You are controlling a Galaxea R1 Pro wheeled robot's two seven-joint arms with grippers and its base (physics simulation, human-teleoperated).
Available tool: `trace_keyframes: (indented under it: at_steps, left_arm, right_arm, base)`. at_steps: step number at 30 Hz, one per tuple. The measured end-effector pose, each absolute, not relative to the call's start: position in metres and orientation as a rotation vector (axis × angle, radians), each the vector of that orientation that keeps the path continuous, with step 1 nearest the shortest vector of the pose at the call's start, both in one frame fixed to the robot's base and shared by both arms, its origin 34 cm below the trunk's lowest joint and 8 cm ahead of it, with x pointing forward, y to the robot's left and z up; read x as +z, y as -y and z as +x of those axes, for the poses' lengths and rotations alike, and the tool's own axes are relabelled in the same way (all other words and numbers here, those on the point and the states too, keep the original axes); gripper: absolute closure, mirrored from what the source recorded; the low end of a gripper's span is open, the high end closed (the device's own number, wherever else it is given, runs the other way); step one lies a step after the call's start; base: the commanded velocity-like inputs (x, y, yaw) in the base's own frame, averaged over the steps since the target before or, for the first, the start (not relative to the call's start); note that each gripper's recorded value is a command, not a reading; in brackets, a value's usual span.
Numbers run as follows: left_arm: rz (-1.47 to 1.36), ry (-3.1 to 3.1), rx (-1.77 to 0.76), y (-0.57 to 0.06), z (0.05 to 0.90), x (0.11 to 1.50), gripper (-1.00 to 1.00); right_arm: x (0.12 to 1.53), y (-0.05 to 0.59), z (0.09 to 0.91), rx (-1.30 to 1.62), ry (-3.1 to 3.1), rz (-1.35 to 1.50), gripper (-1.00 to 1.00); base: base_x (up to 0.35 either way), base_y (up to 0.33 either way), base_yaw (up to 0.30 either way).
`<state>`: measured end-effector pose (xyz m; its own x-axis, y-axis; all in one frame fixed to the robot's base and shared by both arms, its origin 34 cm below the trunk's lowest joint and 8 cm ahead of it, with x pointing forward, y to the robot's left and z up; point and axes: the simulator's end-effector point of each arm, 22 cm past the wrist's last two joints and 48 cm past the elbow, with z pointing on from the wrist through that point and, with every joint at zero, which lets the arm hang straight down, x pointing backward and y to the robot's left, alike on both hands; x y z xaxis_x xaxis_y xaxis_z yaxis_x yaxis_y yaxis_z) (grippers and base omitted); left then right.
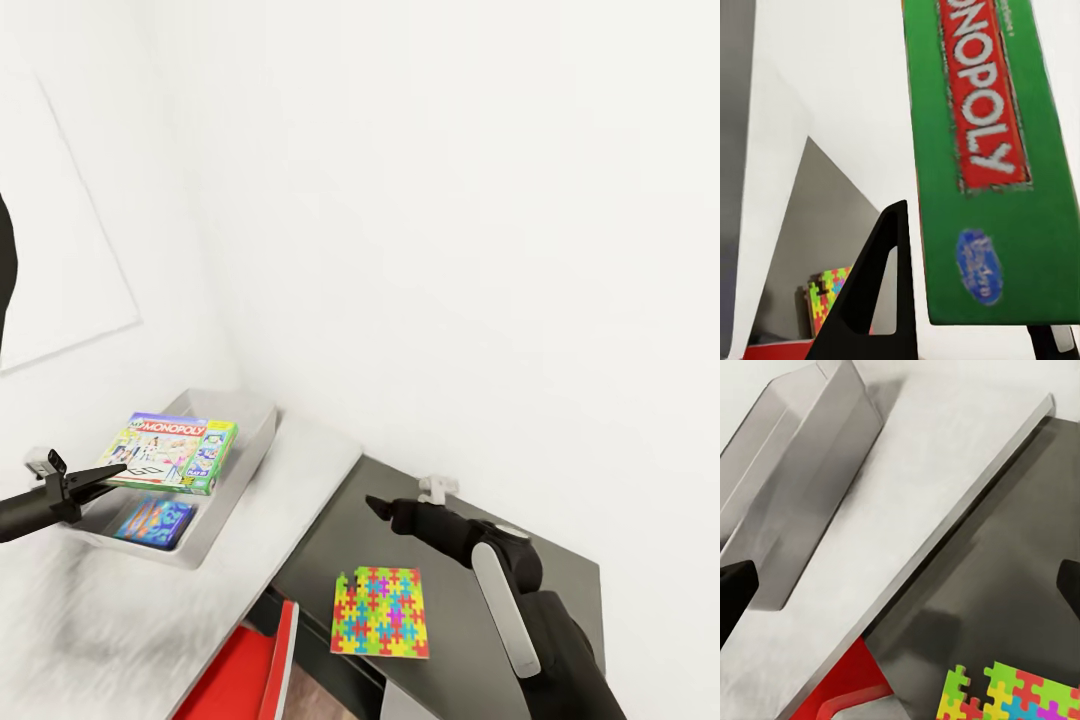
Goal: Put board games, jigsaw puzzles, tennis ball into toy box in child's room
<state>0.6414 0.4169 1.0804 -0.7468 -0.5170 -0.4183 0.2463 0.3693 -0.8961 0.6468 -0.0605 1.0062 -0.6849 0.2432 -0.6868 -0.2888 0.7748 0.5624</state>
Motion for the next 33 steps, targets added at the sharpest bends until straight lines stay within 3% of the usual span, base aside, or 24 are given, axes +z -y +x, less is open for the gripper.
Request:
trace_keyframes:
  at_steps: [33]
  left_arm:
    - [-0.236, -1.953, -1.439, -0.4169, 0.6421, 1.0802, 1.0]
  right_arm:
    - [1.0052, 0.0636, 0.6471, 0.841, -2.167, -0.039, -1.0]
  base:
    - [0.011, 0.002, 0.0]
